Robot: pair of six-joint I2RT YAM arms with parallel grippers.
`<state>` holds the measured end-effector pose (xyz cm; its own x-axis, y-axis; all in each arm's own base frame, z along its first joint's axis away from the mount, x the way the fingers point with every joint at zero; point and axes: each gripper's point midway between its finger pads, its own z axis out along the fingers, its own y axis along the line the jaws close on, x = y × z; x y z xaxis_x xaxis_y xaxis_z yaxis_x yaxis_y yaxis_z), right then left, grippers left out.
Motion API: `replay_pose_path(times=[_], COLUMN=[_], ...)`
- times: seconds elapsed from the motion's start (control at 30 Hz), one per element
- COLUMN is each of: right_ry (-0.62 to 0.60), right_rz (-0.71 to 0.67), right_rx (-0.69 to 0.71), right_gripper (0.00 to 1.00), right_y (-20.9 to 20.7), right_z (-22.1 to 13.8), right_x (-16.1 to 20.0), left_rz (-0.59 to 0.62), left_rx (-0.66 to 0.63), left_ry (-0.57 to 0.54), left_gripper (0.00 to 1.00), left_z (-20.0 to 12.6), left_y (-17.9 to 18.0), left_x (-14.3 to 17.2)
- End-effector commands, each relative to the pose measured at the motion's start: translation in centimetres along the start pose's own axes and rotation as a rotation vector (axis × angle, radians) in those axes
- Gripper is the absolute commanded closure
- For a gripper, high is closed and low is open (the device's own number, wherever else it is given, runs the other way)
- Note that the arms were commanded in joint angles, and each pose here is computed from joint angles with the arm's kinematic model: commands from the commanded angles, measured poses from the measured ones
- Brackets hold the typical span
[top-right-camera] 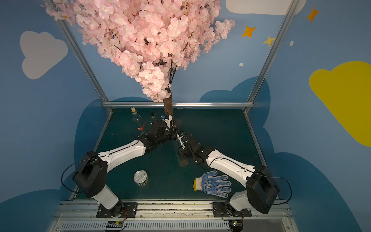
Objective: Remove the label from the bottle
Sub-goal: Tear open the label from the bottle.
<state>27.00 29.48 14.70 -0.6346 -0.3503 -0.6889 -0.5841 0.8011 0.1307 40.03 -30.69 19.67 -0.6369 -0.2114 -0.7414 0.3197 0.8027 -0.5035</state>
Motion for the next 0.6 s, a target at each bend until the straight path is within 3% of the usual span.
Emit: replay_pose_path(times=[0.0, 0.57], right_ry=[0.018, 0.048], right_rz=[0.002, 0.001], right_rx=[0.001, 0.039], right_gripper=[0.68, 0.84], right_y=[0.18, -0.40], right_z=[0.05, 0.86], right_x=[0.00, 0.47], left_rz=[-0.006, -0.007], left_rx=[0.037, 0.044], left_ry=[-0.037, -0.035], left_gripper=[0.98, 0.98], left_z=[-0.54, -0.47], left_y=[-1.49, -1.64], left_x=[-1.53, -1.56])
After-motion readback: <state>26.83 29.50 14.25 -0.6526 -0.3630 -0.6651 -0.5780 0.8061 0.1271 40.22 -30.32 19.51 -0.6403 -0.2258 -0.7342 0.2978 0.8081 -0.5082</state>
